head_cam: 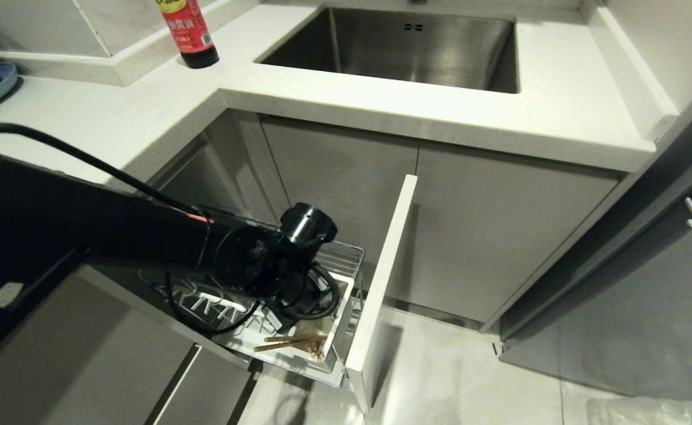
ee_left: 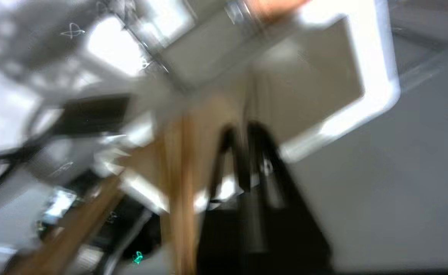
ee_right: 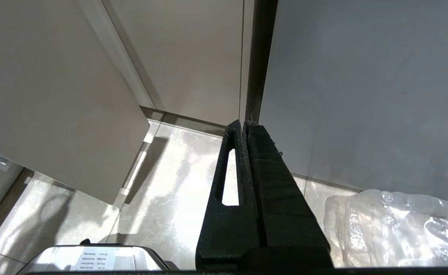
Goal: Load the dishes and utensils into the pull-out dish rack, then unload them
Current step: Take the spoon out of the cupboard
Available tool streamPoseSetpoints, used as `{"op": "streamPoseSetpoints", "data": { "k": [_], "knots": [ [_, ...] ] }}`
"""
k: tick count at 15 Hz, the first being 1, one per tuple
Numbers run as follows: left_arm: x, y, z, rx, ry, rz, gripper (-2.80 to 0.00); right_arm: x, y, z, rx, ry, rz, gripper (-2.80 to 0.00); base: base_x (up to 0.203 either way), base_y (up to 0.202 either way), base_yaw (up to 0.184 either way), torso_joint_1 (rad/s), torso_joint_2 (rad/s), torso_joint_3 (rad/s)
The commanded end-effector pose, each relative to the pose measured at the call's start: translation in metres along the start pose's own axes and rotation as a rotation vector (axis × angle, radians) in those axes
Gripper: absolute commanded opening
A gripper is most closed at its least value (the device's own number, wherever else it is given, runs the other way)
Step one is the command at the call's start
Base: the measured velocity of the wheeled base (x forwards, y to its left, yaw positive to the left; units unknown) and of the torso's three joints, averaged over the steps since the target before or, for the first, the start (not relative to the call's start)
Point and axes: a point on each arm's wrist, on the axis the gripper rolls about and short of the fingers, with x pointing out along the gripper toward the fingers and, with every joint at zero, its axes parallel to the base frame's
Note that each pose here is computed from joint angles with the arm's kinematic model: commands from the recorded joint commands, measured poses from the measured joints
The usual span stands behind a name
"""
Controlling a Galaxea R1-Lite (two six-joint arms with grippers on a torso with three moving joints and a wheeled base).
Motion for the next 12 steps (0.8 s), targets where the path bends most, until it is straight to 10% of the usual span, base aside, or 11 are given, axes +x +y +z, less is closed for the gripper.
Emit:
{"op": "streamPoseSetpoints", "data": {
  "k": [1,12],
  "knots": [
    [0.001,0.002,0.0,-0.006,0.0,0.012,-2.8,0.0,0.0,0.0,0.0,0.0,0.001,-2.8,0.0,0.0,0.0,0.0,0.0,0.0],
    [-0.067,-0.006,0.011,0.005,-0.03,-0.057,-2.8,0.0,0.0,0.0,0.0,0.001,0.001,-2.8,0.0,0.0,0.0,0.0,0.0,0.0]
  ]
}}
